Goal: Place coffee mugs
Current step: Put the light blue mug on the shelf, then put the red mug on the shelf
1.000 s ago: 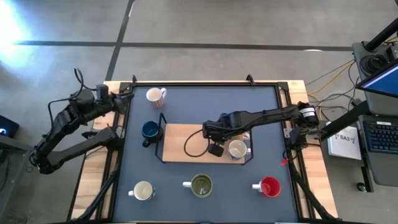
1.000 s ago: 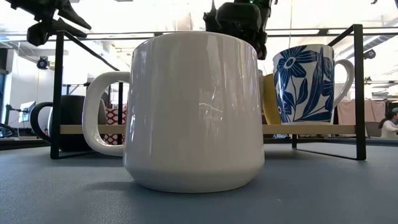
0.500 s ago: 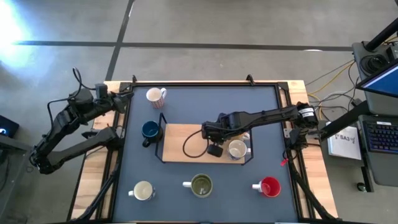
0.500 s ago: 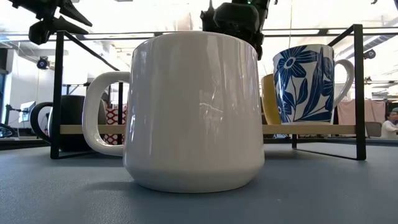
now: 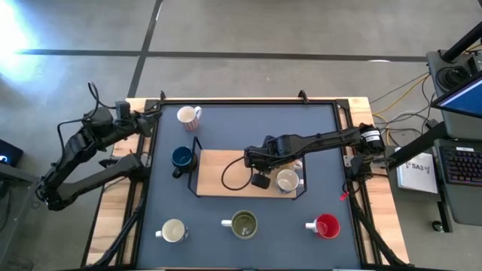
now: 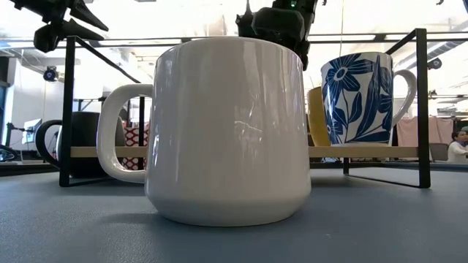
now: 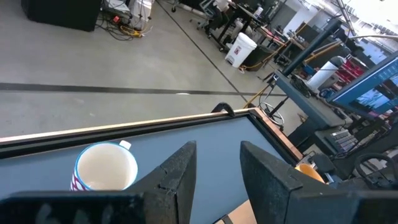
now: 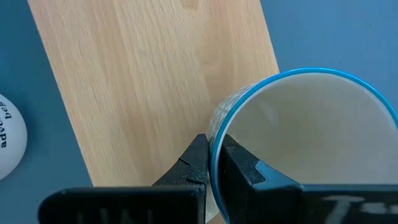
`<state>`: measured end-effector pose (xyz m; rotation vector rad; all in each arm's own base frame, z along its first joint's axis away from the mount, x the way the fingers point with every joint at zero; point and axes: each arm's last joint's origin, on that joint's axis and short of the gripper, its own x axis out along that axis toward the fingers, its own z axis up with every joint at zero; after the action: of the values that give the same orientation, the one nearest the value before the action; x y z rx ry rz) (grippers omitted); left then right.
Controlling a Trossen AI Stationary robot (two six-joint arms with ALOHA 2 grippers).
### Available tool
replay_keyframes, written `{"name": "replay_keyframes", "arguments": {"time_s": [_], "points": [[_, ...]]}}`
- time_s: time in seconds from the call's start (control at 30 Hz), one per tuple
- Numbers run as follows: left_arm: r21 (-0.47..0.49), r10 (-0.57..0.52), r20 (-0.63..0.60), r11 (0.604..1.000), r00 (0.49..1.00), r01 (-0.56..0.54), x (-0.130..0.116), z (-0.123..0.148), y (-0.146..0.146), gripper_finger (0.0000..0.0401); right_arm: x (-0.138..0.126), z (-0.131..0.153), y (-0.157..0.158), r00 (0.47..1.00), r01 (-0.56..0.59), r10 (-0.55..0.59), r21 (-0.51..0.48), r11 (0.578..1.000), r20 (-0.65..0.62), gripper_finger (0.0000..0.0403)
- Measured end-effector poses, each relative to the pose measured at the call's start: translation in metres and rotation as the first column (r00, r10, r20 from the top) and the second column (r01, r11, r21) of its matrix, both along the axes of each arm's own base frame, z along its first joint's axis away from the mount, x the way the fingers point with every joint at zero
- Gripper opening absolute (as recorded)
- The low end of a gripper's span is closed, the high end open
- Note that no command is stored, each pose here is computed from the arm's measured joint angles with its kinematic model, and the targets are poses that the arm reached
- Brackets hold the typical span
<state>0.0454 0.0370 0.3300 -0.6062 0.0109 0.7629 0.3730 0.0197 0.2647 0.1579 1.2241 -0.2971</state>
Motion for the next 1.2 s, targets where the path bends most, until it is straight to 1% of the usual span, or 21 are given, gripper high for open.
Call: {"name": "replay_keyframes", "arguments": {"time_s": [0.17,0.33,0.5,0.7,0.87,1.0,1.13,1.2], "points": [[0.0,0.0,0.0,1.0,1.0,0.0,0.0,0.0,0.0,0.0107,-0.002,-0.001,0.0,1.0,-0.004,0.004,0.003,1.0,-0.021,0.0019],[0.0,0.0,-0.001,1.0,1.0,0.0,0.0,0.0,0.0,0.0107,-0.006,-0.003,0.0,0.997,-0.005,0.006,0.007,1.0,-0.076,0.0051],[0.0,-0.001,0.0,1.0,1.0,0.001,0.0,0.0,0.0,0.0107,-0.003,0.0,0.002,0.998,-0.023,0.028,0.089,0.996,-0.048,0.0069],[0.003,-0.001,-0.005,1.0,1.0,0.001,0.0,0.0,0.0,0.0107,-0.001,0.007,0.003,0.999,-0.027,0.03,0.095,0.995,-0.022,0.0068],[0.006,-0.003,-0.006,1.0,1.0,0.003,0.0,0.0,0.0,0.0107,0.0,0.026,0.003,0.999,-0.026,0.024,0.098,0.995,0.029,0.0072],[0.005,-0.003,-0.007,1.0,1.0,0.003,0.0,0.0,0.0,0.0107,-0.004,0.042,0.002,1.0,0.017,-0.02,0.111,0.994,0.023,0.0074],[0.013,-0.007,-0.022,1.0,1.0,0.007,0.0,-0.001,0.0,0.0107,-0.009,0.046,0.002,0.998,0.063,-0.062,0.12,0.991,-0.008,0.0069],[0.007,-0.008,-0.032,1.0,0.999,0.009,0.0,-0.002,0.0,0.0107,-0.011,0.048,0.003,0.996,0.09,-0.089,0.14,0.986,-0.012,0.0066]]}}
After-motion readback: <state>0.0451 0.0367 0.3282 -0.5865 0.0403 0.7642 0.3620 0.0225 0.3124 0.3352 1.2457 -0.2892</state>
